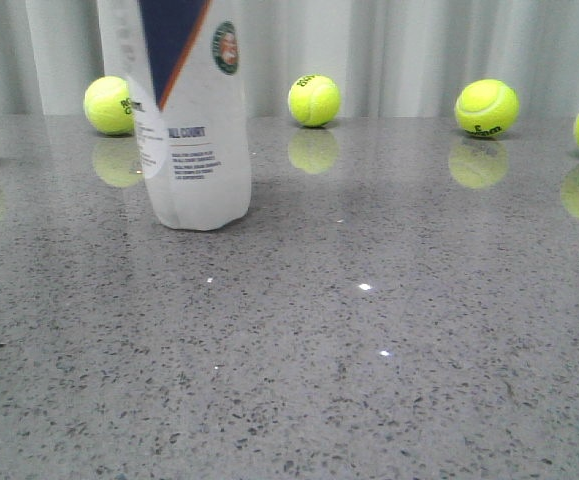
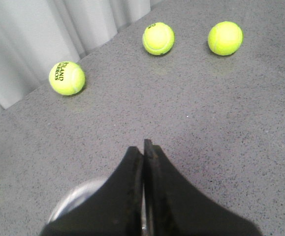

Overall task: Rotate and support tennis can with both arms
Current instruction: 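Open the left gripper and lift it off the upright can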

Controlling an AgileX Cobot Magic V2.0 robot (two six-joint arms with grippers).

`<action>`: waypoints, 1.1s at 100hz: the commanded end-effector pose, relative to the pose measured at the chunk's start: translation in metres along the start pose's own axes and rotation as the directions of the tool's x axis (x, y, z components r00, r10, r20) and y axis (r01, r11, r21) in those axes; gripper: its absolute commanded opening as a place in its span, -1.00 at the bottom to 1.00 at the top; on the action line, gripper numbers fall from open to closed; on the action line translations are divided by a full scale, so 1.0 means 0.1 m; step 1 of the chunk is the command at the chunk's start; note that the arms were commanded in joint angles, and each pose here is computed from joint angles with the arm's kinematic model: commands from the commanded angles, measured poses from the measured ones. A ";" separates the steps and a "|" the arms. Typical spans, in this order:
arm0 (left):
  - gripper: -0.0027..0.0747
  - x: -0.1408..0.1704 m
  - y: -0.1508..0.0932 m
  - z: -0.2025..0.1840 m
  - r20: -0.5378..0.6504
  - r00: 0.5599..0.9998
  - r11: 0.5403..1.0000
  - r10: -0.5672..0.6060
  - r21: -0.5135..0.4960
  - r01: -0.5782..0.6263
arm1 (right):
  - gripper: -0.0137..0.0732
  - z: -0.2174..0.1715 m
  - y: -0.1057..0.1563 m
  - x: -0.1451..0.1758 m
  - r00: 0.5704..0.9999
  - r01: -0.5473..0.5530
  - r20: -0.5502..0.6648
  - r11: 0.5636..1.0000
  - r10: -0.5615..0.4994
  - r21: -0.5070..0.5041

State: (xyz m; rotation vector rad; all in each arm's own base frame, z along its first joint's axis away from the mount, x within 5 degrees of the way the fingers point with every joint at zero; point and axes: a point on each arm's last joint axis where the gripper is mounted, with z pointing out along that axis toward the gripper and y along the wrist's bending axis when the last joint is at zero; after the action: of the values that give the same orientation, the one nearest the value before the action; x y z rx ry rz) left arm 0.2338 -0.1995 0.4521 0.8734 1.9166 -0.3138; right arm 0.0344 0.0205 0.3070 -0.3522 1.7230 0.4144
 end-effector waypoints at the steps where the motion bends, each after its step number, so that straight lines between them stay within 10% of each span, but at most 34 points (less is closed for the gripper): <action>1: -0.98 -0.03 0.00 -0.26 0.162 0.986 0.999 -0.028 -0.016 0.031 | -0.82 -0.02 0.00 -0.13 0.996 0.008 0.084 1.000 -0.009 0.008; 110: -0.98 1.94 -0.22 -0.52 0.305 0.925 0.971 -0.227 -0.004 0.240 | -0.83 -0.02 0.00 -0.13 0.996 0.008 0.084 1.000 -0.009 0.008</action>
State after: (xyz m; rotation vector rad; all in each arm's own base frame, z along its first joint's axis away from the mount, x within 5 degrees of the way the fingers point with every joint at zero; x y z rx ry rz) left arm 0.1297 -0.1076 0.2940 0.6313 1.8564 -0.4962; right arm 0.0344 0.0205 0.3070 -0.3522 1.7230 0.4144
